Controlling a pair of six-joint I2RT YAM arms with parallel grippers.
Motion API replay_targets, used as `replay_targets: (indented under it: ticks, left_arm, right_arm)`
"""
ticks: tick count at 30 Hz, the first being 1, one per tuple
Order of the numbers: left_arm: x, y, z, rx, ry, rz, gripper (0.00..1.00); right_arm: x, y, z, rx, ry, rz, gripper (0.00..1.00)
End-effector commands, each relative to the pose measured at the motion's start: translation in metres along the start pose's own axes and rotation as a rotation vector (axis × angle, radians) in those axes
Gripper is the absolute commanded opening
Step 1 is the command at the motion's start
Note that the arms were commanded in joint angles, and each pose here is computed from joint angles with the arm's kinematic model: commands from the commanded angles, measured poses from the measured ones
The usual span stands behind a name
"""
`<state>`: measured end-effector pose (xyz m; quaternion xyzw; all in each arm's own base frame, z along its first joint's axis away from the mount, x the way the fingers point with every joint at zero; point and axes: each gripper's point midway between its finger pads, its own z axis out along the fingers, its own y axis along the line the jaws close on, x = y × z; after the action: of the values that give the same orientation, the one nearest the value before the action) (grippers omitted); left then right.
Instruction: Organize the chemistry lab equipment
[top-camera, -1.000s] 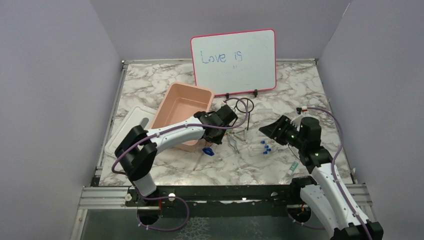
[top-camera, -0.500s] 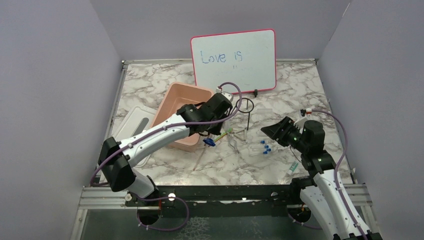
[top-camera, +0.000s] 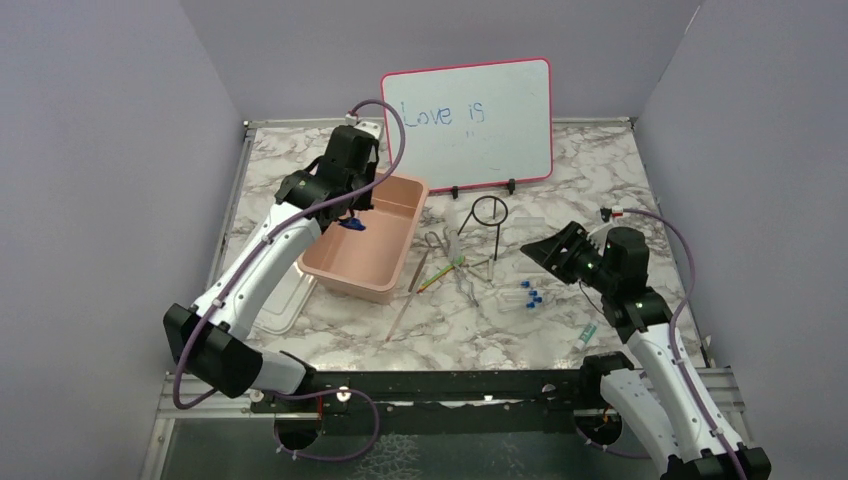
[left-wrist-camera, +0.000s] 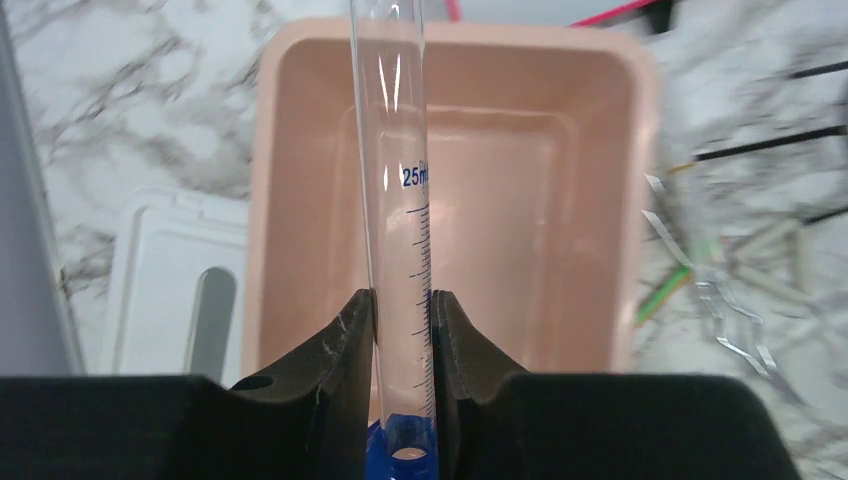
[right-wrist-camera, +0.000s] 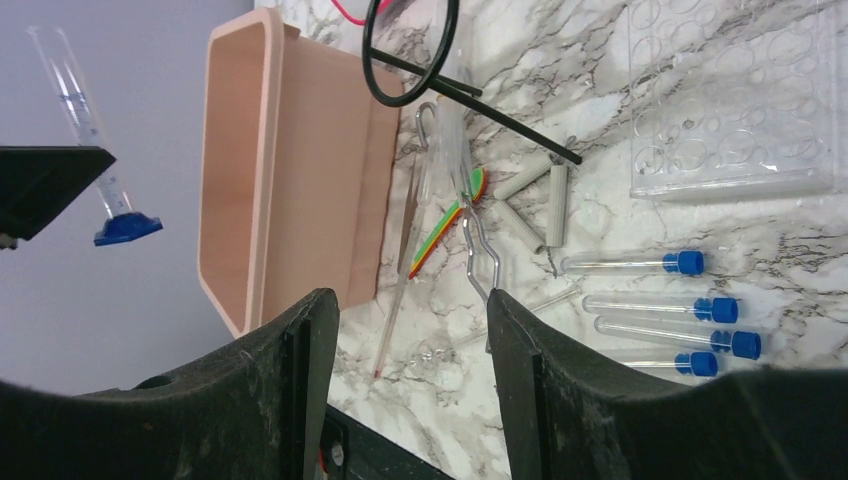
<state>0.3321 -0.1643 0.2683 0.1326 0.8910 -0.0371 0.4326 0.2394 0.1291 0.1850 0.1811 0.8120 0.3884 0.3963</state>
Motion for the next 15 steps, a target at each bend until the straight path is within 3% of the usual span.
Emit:
replay_targets:
  ticks: [1,5,8,15]
  left_arm:
    - [0.041,0.048,0.035,-0.100,0.136,0.042,0.14]
    - [0.063,0.054,0.071,-0.129,0.232,0.003,0.12]
    - [0.081,0.045,0.091,-0.094,0.293,0.028,0.12]
    - [0.120,0.069,0.117,-0.223,0.407,0.130,0.11]
  right_arm:
    - [-0.011,0.011,0.006,-0.033,-0.012,-0.043,0.61]
    - [-0.007,0.005,0.015,-0.034,0.016,-0.036,0.61]
    - [-0.005,0.003,0.017,-0.038,0.014,-0.040,0.61]
    - [0.002,-0.009,0.018,-0.017,0.013,-0.021,0.61]
